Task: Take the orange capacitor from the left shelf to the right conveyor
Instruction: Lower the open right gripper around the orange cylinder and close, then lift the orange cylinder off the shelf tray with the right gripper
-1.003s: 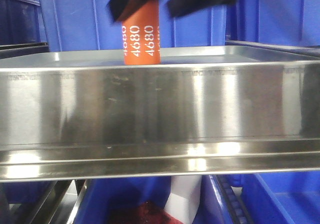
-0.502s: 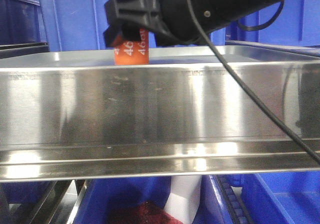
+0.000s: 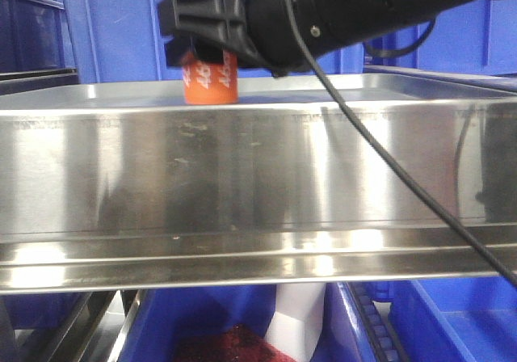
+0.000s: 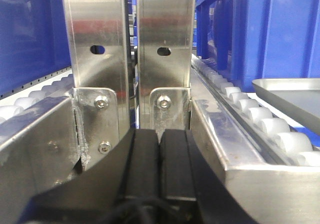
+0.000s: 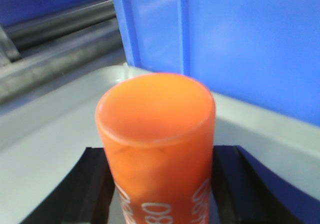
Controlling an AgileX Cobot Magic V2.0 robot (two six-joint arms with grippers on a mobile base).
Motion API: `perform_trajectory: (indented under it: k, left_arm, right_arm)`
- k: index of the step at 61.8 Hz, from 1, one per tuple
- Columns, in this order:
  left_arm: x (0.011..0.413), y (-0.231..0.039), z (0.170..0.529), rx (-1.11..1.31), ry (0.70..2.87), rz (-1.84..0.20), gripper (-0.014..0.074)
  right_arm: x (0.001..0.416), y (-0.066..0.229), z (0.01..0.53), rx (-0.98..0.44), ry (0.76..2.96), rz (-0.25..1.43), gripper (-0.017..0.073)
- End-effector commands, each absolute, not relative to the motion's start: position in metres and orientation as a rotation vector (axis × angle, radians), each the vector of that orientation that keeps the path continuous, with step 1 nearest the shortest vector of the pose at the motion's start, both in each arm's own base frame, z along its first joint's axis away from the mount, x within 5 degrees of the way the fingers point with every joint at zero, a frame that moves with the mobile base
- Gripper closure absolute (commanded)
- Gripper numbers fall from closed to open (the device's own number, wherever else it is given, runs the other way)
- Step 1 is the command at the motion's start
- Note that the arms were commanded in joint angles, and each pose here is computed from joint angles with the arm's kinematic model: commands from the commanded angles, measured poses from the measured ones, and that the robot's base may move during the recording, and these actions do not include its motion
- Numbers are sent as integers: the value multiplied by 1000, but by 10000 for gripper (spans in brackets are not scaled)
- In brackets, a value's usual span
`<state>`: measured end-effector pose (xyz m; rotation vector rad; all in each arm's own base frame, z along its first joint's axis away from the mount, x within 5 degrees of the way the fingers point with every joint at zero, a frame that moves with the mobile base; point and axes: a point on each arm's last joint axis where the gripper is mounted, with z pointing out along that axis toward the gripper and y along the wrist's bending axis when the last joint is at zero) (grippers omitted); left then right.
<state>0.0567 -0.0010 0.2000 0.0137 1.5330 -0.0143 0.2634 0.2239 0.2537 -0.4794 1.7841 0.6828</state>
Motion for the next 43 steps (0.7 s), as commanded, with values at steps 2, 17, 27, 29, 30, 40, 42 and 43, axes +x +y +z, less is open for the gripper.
perform_trajectory:
  k: [2, 17, 27, 29, 30, 40, 42, 43]
  left_arm:
    - [56, -1, 210, 7, 1447, -18, 699]
    - [56, -1, 210, 7, 1447, -18, 699]
    - [56, -1, 210, 7, 1447, -18, 699]
    - [56, -1, 210, 7, 1447, -18, 699]
    - [56, -1, 210, 7, 1447, -18, 699]
    - [56, -1, 210, 7, 1447, -18, 699]
    - [56, -1, 210, 7, 1447, -18, 699]
    - [56, -1, 210, 7, 1447, -18, 699]
  right_arm:
    - [251, 217, 308, -449, 1538, 749, 508]
    - [203, 181, 333, -506, 1421, 742, 505]
    - [157, 143, 338, -500, 1346, 745, 505]
    - [150, 137, 335, -499, 1347, 742, 505]
    - [146, 134, 335, -497, 1342, 741, 505]
    - [106, 95, 331, -475, 1341, 703, 505]
    - [99, 89, 330, -471, 1350, 692, 505]
    - [98, 87, 329, -471, 1363, 685, 505]
